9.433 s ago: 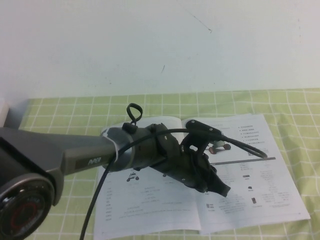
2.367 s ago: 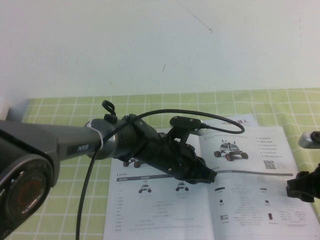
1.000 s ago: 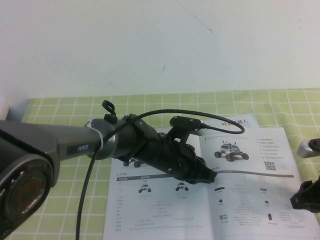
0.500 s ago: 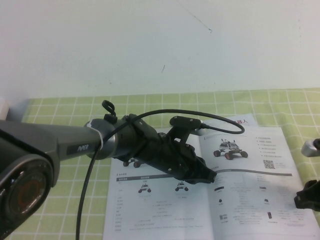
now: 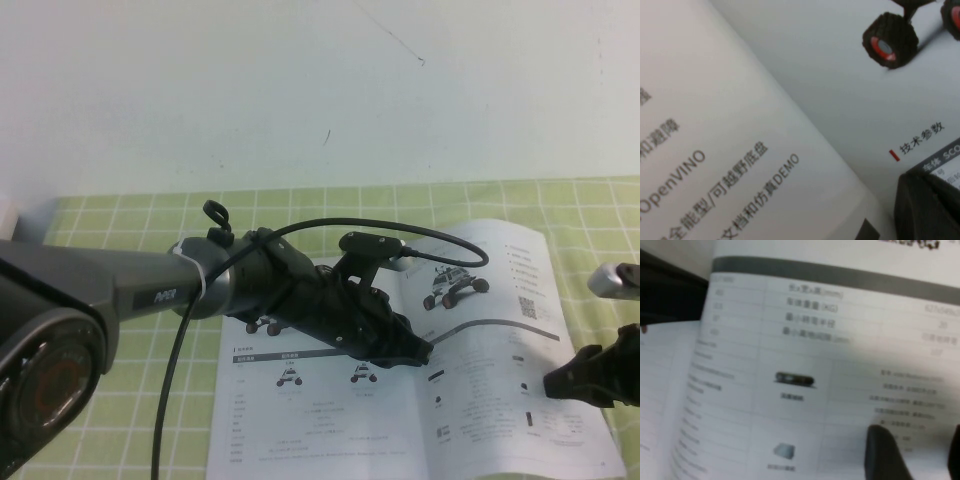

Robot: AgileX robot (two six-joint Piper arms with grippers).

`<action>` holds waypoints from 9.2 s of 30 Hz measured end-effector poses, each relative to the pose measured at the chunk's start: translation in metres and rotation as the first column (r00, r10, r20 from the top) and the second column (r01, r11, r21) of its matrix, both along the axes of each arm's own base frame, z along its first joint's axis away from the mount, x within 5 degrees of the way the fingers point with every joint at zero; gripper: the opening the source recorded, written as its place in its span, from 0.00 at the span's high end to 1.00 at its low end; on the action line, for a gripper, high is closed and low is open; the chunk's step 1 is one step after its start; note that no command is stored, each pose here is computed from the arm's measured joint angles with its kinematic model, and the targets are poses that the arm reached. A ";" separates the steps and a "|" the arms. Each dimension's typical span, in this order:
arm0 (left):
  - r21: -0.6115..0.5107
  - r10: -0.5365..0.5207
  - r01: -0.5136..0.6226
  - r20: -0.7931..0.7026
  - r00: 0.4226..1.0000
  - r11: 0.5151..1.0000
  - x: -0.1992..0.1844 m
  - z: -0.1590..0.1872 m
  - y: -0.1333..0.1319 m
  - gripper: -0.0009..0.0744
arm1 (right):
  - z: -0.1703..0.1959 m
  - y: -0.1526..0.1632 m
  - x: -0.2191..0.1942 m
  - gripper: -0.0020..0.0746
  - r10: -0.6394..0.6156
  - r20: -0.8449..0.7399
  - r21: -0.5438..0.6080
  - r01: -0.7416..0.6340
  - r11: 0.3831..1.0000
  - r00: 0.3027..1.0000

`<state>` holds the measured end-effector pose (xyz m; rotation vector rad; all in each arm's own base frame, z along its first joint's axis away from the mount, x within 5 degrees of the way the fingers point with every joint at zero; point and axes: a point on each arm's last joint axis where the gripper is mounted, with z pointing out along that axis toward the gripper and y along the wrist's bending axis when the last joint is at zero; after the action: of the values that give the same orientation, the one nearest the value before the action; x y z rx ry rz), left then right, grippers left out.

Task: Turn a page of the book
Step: Open the closed book

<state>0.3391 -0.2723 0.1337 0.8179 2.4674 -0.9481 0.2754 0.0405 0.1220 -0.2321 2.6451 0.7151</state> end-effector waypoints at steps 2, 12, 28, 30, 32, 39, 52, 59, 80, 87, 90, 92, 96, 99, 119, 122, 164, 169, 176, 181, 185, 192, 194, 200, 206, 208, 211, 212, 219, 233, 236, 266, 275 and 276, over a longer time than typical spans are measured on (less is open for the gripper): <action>-0.001 -0.001 0.001 -0.001 1.000 1.000 0.000 0.000 0.000 0.99 | 0.001 0.002 0.000 0.61 -0.002 0.001 0.029 0.002 1.000 1.000; -0.002 0.002 -0.002 -0.005 1.000 1.000 0.000 0.000 0.000 0.99 | 0.002 0.005 0.001 0.61 0.021 0.019 0.055 -0.022 0.998 1.000; -0.002 0.002 -0.002 -0.005 1.000 1.000 0.000 0.000 0.000 0.99 | 0.096 -0.001 -0.037 0.96 0.189 0.269 0.015 -0.200 0.980 0.944; -0.002 0.002 -0.002 -0.006 1.000 1.000 0.000 -0.001 0.000 0.99 | 0.107 -0.001 -0.053 0.97 0.223 0.242 -0.091 -0.207 0.974 0.944; -0.002 0.002 -0.002 -0.006 1.000 1.000 0.000 -0.001 0.000 0.99 | 0.118 -0.003 -0.070 0.97 0.238 0.203 -0.206 -0.196 0.959 0.950; -0.003 0.004 -0.004 -0.004 1.000 1.000 0.000 0.000 0.000 0.99 | 0.128 -0.015 -0.108 0.98 0.161 0.089 -0.472 -0.101 0.876 0.983; -0.015 0.000 0.000 0.002 1.000 1.000 0.000 -0.001 -0.001 0.99 | 0.090 -0.015 -0.075 0.98 0.077 0.189 -0.515 0.032 0.857 0.979; -0.015 -0.004 0.005 0.007 1.000 1.000 0.000 0.000 -0.001 0.99 | 0.056 -0.004 -0.053 0.62 -0.025 0.065 -0.414 0.050 0.909 0.998; -0.015 -0.012 0.012 0.013 1.000 1.000 0.000 0.000 -0.001 0.99 | 0.005 0.007 -0.014 0.36 -0.026 -0.062 -0.363 0.001 0.932 0.998; -0.015 -0.012 0.012 0.013 1.000 1.000 0.000 0.000 -0.001 0.99 | 0.006 0.011 -0.012 0.44 -0.046 -0.051 -0.324 0.027 0.946 0.998; -0.015 -0.012 0.012 0.013 1.000 1.000 0.000 0.000 -0.001 0.99 | 0.005 0.012 -0.011 0.49 -0.061 -0.049 -0.303 0.043 0.952 0.997; -0.015 -0.012 0.012 0.013 1.000 1.000 0.000 0.000 -0.001 0.99 | 0.005 0.013 -0.010 0.51 -0.073 -0.049 -0.286 0.057 0.957 0.996; -0.015 -0.012 0.012 0.013 1.000 1.000 0.000 0.000 -0.001 0.99 | 0.006 0.015 -0.009 0.54 -0.094 -0.044 -0.255 0.080 0.964 0.995; -0.015 -0.012 0.012 0.013 1.000 1.000 0.000 0.000 -0.001 0.99 | 0.006 0.016 -0.007 0.57 -0.107 -0.032 -0.240 0.097 0.966 0.994; -0.015 -0.015 0.015 0.016 1.000 1.000 0.000 0.000 -0.001 0.99 | 0.021 0.027 -0.006 0.63 -0.069 0.039 -0.101 0.073 0.992 0.997; -0.015 -0.015 0.015 0.016 1.000 1.000 0.000 0.000 -0.001 0.99 | 0.037 0.021 -0.007 0.63 -0.079 0.092 -0.085 0.087 0.993 0.993; -0.017 -0.013 0.013 0.011 1.000 1.000 0.000 0.000 -0.001 0.99 | 0.015 0.000 0.011 0.51 0.008 -0.024 -0.220 -0.013 0.975 1.000; -0.017 -0.013 0.013 0.011 1.000 1.000 0.000 0.000 -0.001 0.99 | 0.013 -0.004 0.009 0.55 0.045 -0.045 -0.278 -0.056 0.959 0.998; -0.017 -0.018 0.018 0.013 1.000 1.000 0.000 0.000 -0.001 0.99 | 0.010 -0.011 0.006 0.49 0.066 -0.077 -0.363 -0.090 0.927 0.995; -0.017 -0.018 0.018 0.013 1.000 1.000 0.000 0.000 -0.001 0.99 | 0.007 -0.012 0.007 0.37 0.050 -0.090 -0.363 -0.079 0.928 0.995; -0.016 -0.018 0.018 0.012 1.000 1.000 0.000 -0.001 -0.001 0.99 | 0.007 -0.011 0.009 0.35 0.014 -0.097 -0.336 -0.046 0.941 0.995; -0.016 -0.018 0.018 0.012 1.000 1.000 0.000 -0.001 -0.001 0.99 | 0.006 -0.009 0.011 0.41 -0.052 -0.099 -0.288 0.021 0.958 0.994; -0.016 -0.018 0.018 0.012 1.000 1.000 0.000 -0.001 -0.001 0.99 | 0.006 -0.008 0.011 0.44 -0.063 -0.100 -0.280 0.033 0.960 0.993; -0.016 -0.018 0.018 0.012 1.000 1.000 0.000 -0.001 -0.001 0.99 | 0.006 -0.007 0.012 0.50 -0.085 -0.102 -0.263 0.055 0.963 0.991; -0.017 -0.013 0.013 0.009 1.000 1.000 0.000 -0.001 -0.001 0.99 | 0.007 -0.006 0.013 0.53 -0.112 -0.096 -0.240 0.086 0.967 0.989; -0.018 -0.011 0.012 0.008 1.000 1.000 0.000 -0.001 -0.001 0.99 | 0.010 -0.006 0.013 0.54 -0.114 -0.084 -0.229 0.092 0.969 0.990; -0.018 -0.011 0.012 0.008 1.000 1.000 0.000 -0.001 -0.001 0.99 | 0.014 -0.004 0.013 0.56 -0.115 -0.061 -0.203 0.101 0.974 0.991; -0.018 -0.011 0.012 0.008 1.000 1.000 0.000 -0.001 -0.001 0.99 | 0.016 -0.003 0.013 0.57 -0.115 -0.052 -0.191 0.103 0.976 0.992; -0.019 -0.014 0.015 0.008 1.000 1.000 0.000 -0.001 -0.001 0.99 | 0.023 0.008 0.015 0.61 -0.090 -0.036 -0.057 0.088 0.995 0.995; -0.019 -0.014 0.015 0.008 1.000 1.000 0.000 0.000 -0.001 0.99 | 0.046 0.032 0.021 0.61 -0.003 0.122 0.268 -0.030 0.963 0.992; -0.017 -0.021 0.021 0.024 0.999 1.000 0.000 0.005 0.000 0.99 | 0.050 0.035 0.021 0.61 0.005 0.151 0.304 -0.051 0.951 0.989; 0.181 -0.069 0.019 0.276 0.959 0.983 -0.016 0.099 0.033 0.99 | 0.071 0.047 0.018 0.89 0.061 0.269 0.500 -0.194 0.844 0.961; 0.260 0.010 -0.094 0.304 0.952 0.961 -0.016 0.112 0.047 0.99 | 0.076 0.049 0.016 0.96 0.074 0.301 0.531 -0.232 0.815 0.951; 0.259 0.018 -0.104 0.316 0.949 0.960 -0.016 0.116 0.048 0.99 | 0.076 0.050 0.016 0.96 0.078 0.306 0.533 -0.239 0.811 0.949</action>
<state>0.3229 -0.2246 0.2492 0.8934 2.3543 -0.4190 0.2914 0.0902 0.1981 -0.3549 2.0555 1.3809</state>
